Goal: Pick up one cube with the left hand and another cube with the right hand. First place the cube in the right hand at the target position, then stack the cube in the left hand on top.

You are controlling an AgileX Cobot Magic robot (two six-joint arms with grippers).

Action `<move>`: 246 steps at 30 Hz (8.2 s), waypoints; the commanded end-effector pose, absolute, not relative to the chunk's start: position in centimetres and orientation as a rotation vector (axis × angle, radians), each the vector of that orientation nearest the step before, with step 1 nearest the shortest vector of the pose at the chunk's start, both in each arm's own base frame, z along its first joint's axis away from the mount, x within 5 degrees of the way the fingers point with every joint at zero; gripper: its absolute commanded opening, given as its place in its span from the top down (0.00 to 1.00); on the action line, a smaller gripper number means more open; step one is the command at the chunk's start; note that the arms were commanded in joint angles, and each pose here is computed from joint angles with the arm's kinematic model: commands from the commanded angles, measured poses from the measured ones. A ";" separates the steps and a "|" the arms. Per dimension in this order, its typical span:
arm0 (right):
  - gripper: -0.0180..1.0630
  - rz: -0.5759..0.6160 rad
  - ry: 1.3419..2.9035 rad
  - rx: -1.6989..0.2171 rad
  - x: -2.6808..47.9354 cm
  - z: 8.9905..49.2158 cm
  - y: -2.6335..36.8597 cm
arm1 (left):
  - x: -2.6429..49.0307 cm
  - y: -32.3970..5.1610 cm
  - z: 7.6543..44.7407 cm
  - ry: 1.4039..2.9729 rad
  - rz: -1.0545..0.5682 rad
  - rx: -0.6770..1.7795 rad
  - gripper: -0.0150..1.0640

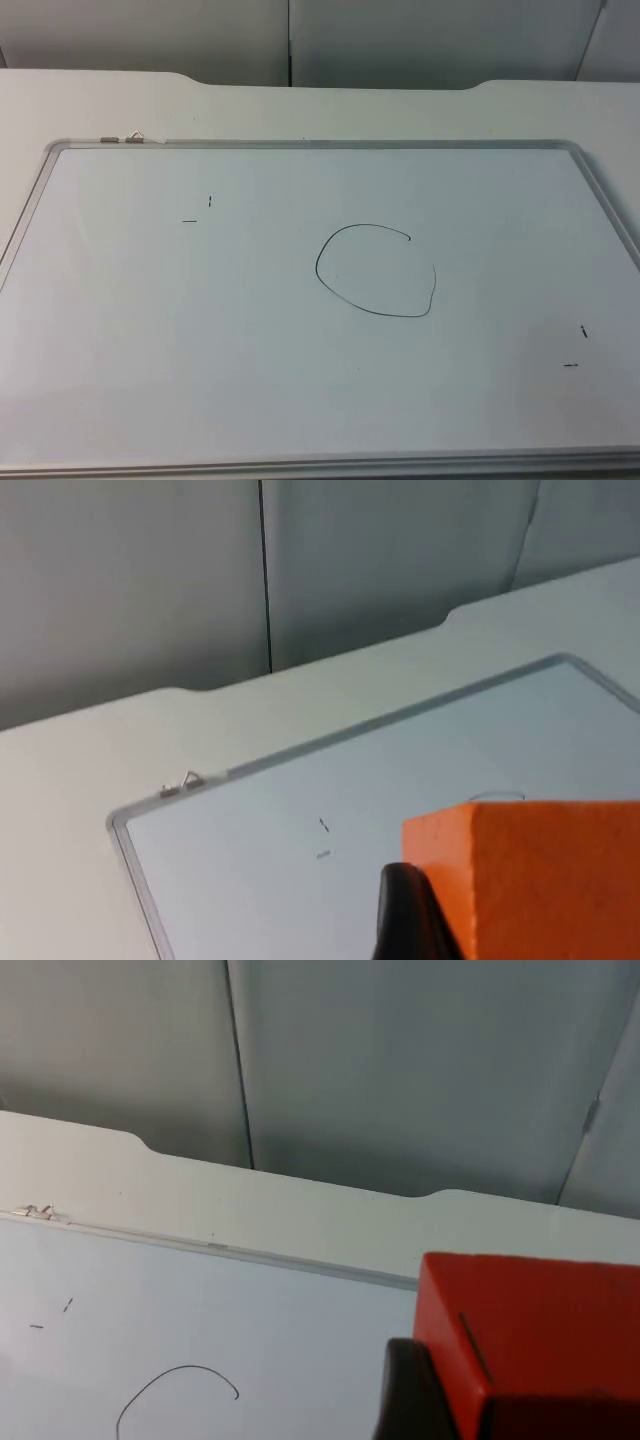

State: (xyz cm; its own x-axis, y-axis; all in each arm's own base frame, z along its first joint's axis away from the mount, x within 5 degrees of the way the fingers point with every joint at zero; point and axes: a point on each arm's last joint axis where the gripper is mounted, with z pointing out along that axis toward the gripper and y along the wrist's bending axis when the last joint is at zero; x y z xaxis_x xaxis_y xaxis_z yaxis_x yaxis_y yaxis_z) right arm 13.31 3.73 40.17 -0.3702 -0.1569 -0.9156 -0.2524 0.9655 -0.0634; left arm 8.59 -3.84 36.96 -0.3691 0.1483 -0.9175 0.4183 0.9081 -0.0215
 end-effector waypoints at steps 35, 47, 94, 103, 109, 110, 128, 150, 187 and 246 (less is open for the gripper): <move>0.99 0.160 2.527 -0.794 23.9 25.3 15.2 | 8.6 -3.5 31.6 2.051 -0.248 0.434 0.99; 0.99 0.121 2.649 -0.821 29.7 18.0 19.3 | 8.6 -3.5 31.6 2.051 -0.249 0.433 0.99; 0.97 0.110 2.689 -0.837 34.7 10.6 22.7 | 8.1 -3.5 31.2 2.031 -0.260 0.425 0.99; 0.48 0.116 2.682 -0.833 34.8 10.8 22.7 | 8.1 -3.5 31.2 2.031 -0.260 0.425 0.99; 0.15 0.120 2.683 -0.827 34.8 10.9 22.7 | 8.1 -3.5 31.2 2.031 -0.260 0.425 0.99; 0.13 0.125 2.671 -0.824 34.8 11.3 22.7 | 8.1 -3.5 31.2 2.031 -0.260 0.425 0.99; 0.13 0.221 1.919 -0.783 26.3 39.3 17.1 | 8.1 -3.5 31.2 2.031 -0.258 0.426 0.99; 0.13 0.236 1.479 -0.632 8.7 45.7 5.5 | 8.2 -3.4 31.3 2.011 -0.233 0.455 0.99; 0.13 0.301 1.461 -0.567 8.5 45.0 5.3 | 28.6 -21.7 29.0 2.139 -0.573 0.988 0.99; 0.13 0.298 1.481 -0.574 8.5 44.8 5.3 | 35.4 -29.2 13.9 2.358 -0.451 1.162 0.93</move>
State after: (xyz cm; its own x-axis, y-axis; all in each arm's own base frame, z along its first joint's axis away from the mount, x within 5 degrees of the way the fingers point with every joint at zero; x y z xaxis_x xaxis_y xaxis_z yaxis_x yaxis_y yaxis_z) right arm 8.48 5.35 44.91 0.0838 -0.1509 -0.9850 -0.5256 0.8331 -0.1723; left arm 35.62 -28.96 14.44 -0.5250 0.6457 -0.5544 0.8039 0.5901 -0.0740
